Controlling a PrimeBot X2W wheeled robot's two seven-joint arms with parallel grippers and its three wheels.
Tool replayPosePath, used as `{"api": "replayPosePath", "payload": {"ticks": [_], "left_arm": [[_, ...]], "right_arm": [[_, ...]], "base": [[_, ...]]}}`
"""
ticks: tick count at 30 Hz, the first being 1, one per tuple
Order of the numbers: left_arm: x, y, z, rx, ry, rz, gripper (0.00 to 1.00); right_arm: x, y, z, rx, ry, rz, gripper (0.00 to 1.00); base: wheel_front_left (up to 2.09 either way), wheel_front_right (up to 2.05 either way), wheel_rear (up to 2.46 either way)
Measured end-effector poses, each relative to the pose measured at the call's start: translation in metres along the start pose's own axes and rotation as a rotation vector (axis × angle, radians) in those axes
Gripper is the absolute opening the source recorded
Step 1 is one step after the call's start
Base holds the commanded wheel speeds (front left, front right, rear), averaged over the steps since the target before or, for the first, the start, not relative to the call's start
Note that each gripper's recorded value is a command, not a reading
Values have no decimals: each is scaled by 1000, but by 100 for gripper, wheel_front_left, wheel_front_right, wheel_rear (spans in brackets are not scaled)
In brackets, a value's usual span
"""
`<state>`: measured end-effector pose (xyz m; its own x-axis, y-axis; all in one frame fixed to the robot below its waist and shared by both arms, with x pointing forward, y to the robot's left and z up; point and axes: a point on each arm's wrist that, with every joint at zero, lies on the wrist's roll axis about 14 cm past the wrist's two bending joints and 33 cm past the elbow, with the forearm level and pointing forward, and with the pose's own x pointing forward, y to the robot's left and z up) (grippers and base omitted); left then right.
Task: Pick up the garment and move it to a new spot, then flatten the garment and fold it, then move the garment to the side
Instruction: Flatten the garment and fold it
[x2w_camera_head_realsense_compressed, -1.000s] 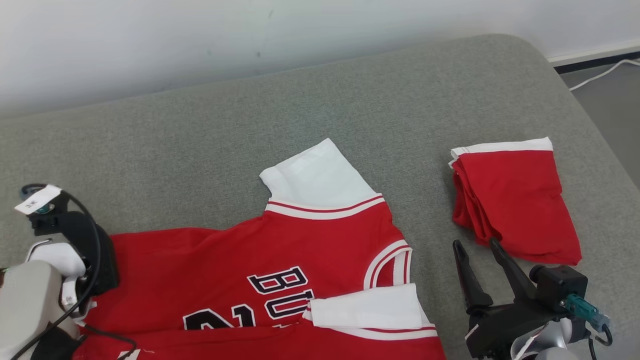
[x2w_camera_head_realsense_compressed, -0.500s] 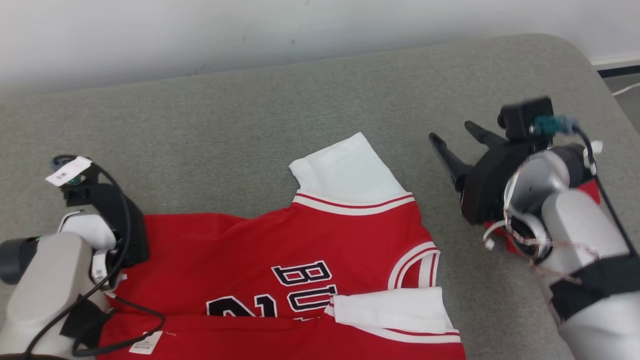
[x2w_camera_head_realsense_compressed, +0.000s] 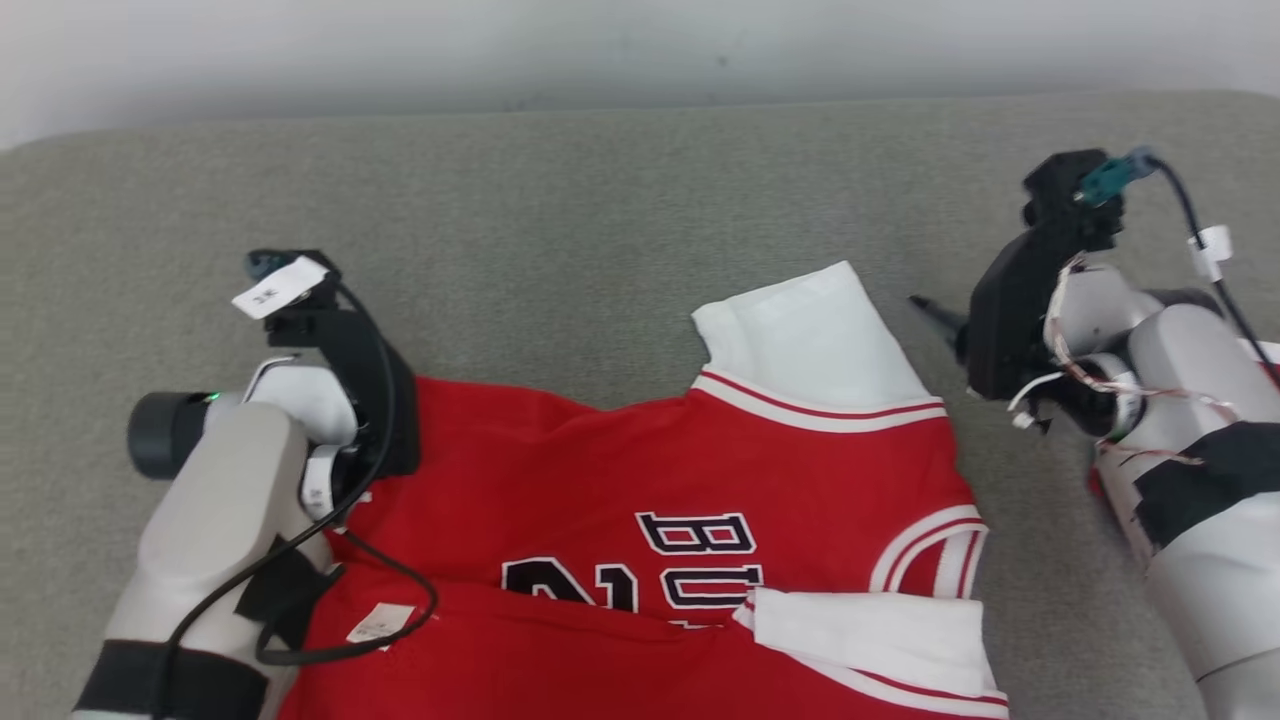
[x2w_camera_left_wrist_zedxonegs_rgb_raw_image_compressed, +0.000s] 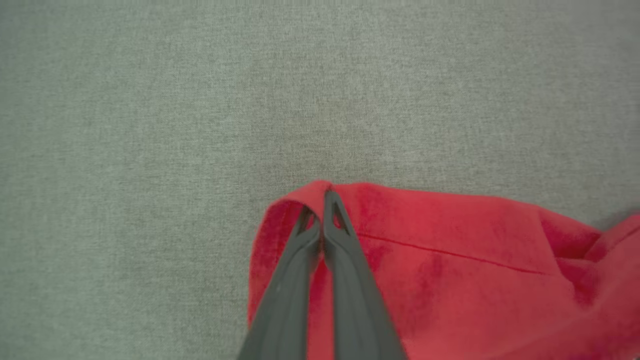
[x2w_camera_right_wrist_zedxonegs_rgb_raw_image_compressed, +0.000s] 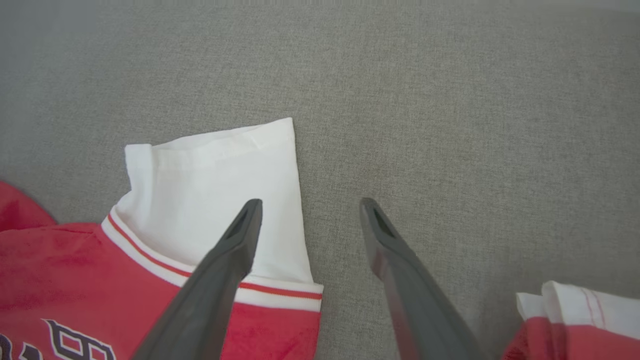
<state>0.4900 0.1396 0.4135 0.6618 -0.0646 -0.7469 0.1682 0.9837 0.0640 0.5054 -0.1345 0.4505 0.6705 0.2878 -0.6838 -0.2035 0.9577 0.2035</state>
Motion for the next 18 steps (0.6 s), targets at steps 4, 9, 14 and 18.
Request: {"api": "replayPosePath", "payload": {"ticks": [4, 9, 14, 18], "left_arm": [[-2, 0, 1, -11, -8, -5, 0], [-2, 9, -12, -28, 10, 5, 0], [-2, 27, -14, -44, 3, 34, 0], [-1, 36, -23, -59, 19, 51, 0]], "right_arm": [[14, -5, -2, 10, 40, -8, 100], [34, 6, -7, 19, 87, 20, 100], [53, 24, 7, 6, 80, 54, 100], [69, 29, -4, 11, 129, 41, 100]], "base": [[0, 0, 0], [0, 0, 0], [0, 0, 0], [0, 0, 0]]}}
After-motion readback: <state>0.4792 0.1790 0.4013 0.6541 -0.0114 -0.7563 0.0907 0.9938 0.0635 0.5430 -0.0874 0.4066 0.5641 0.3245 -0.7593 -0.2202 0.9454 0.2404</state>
